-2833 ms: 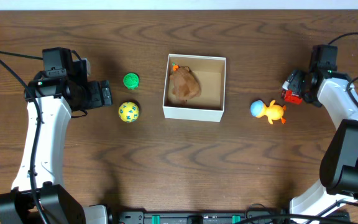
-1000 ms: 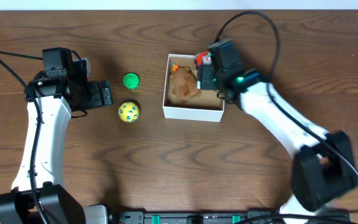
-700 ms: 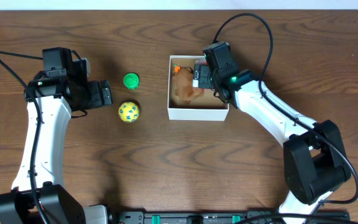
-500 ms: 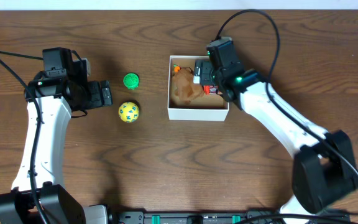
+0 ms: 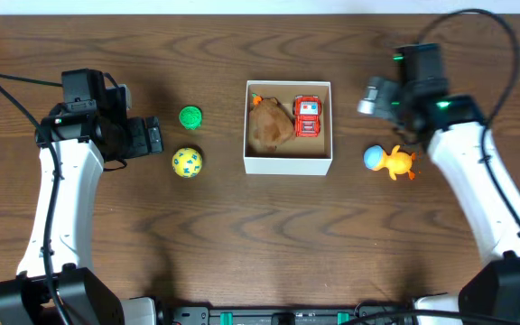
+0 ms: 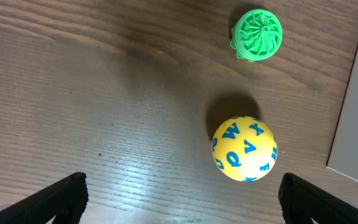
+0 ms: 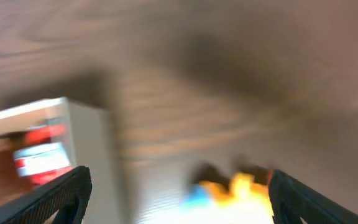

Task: Pack container
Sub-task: 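Lower the right gripper onto the orange duck and grasp it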

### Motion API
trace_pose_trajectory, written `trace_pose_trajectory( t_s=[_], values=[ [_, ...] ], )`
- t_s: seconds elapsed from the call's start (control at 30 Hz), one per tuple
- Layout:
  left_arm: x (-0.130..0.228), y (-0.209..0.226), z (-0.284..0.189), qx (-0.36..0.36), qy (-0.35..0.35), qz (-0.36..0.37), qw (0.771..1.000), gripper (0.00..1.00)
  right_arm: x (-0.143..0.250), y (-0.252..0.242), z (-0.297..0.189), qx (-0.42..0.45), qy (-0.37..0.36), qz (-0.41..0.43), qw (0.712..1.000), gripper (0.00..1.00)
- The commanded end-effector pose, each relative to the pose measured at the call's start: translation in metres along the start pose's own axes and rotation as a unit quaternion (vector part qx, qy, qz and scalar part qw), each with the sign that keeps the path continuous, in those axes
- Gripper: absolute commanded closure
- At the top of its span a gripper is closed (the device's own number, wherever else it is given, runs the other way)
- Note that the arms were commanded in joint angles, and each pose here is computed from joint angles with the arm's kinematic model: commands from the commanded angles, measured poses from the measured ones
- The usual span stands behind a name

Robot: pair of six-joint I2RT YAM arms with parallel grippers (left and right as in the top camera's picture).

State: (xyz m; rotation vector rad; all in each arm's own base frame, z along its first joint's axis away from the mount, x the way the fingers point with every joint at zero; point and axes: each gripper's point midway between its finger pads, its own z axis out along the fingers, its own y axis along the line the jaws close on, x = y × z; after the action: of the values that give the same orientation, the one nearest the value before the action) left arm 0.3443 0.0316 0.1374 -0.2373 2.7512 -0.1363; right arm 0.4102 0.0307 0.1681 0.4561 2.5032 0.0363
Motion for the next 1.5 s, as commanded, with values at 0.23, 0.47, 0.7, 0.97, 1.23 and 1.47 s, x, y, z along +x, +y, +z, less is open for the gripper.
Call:
trace_pose_trajectory(
  t_s=[0.23, 0.47, 0.7, 0.97, 1.23, 1.47],
  values=[
    [-0.005, 0.002, -0.003, -0.003, -0.006, 0.002, 1.0, 0.02, 0.058, -0.025, 0.057, 0.001, 0.158, -0.018, 0.987, 0.12],
    [-0.005, 0.002, -0.003, -0.003, -0.006, 0.002, 1.0, 0.02, 0.102, -0.033, 0.084, 0.033, 0.241, -0.031, 0.97, 0.17],
    [-0.005, 0.002, -0.003, -0.003, -0.006, 0.002, 1.0, 0.02, 0.117, -0.037, 0.092, 0.044, 0.267, -0.034, 0.962, 0.28],
    [-0.005, 0.002, -0.003, -0.003, -0.006, 0.002, 1.0, 0.02, 0.136, -0.03, 0.093, 0.046, 0.279, -0.057, 0.958, 0.25],
    [-0.005, 0.002, -0.003, -0.003, -0.006, 0.002, 1.0, 0.02, 0.135, -0.021, 0.094, 0.039, 0.267, -0.093, 0.958, 0.23],
    [-0.005, 0.002, -0.003, -0.003, -0.006, 0.002, 1.0, 0.02, 0.146, -0.021, 0.093, 0.045, 0.275, -0.101, 0.955, 0.48]
  ],
)
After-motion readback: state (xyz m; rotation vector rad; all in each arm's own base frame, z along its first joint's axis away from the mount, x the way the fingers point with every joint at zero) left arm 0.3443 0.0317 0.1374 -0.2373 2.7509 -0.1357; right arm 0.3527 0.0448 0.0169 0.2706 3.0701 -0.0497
